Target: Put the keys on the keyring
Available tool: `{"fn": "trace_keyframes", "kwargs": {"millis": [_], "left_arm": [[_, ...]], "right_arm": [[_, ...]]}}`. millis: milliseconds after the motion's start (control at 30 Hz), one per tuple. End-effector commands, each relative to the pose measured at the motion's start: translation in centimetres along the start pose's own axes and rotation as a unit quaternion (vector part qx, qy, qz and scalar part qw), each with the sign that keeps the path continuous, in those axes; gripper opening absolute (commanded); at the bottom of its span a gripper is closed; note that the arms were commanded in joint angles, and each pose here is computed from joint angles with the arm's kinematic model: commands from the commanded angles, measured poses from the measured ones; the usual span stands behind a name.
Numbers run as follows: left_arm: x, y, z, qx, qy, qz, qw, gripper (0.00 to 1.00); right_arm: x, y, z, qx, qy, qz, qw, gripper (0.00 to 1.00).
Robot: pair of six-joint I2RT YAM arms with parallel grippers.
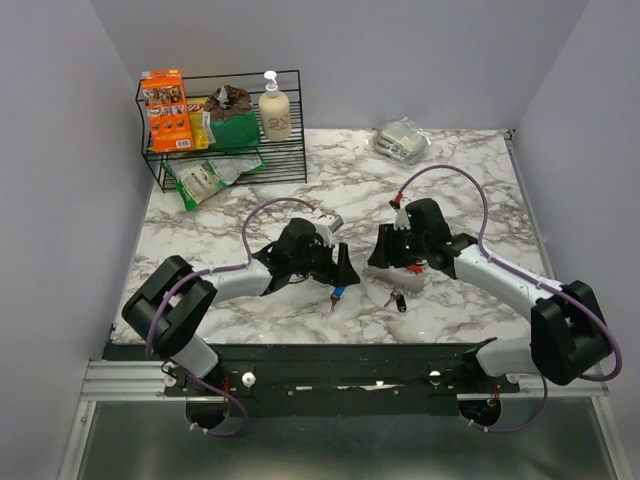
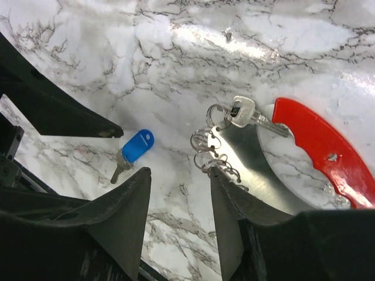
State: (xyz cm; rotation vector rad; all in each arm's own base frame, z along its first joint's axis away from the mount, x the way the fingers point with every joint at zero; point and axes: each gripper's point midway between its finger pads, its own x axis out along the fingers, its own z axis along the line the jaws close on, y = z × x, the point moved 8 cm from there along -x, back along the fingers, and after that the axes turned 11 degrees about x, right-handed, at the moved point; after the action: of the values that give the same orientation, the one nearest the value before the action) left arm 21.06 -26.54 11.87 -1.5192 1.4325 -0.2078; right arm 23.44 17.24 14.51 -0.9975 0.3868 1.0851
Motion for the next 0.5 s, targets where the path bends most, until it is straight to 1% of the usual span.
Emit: {"fn": "trace_keyframes", "kwargs": {"millis": [0,67,100,167,467], "left_arm": [[-0.8,-1.2,-0.8,0.03,0.009,-0.051,0.998,0.82],[-1.3,-1.4,-0.9,0.038,0.007,-0.065,0.997,0.86],[-1.6,-1.2,-0.8,0.037,0.0,-0.068,0.997,0.94],[-2.2,-1.6,-0.9,0.04,-0.011,-0.086,0.995,0.99],[-4.8,-2.3,-0.7,0.038,-0.022,-0.141,0.989,0.99]], "right_arm": [[-1.2,1.1,-0.4,0.002,0.014,0.002,1.0,0.54],[-1.9,1.2,-0.2,0.001,0.007,-0.003,1.0,0.54],[-2.1,1.2,-0.1,0.001,0.006,-0.005,1.0,0.54],[-2.7,1.2,0.0,0.001,0.008,-0.013,1.0,0.54],[-4.1,2.0,-0.6,0.007,0.027,-0.037,0.999,0.55]]}}
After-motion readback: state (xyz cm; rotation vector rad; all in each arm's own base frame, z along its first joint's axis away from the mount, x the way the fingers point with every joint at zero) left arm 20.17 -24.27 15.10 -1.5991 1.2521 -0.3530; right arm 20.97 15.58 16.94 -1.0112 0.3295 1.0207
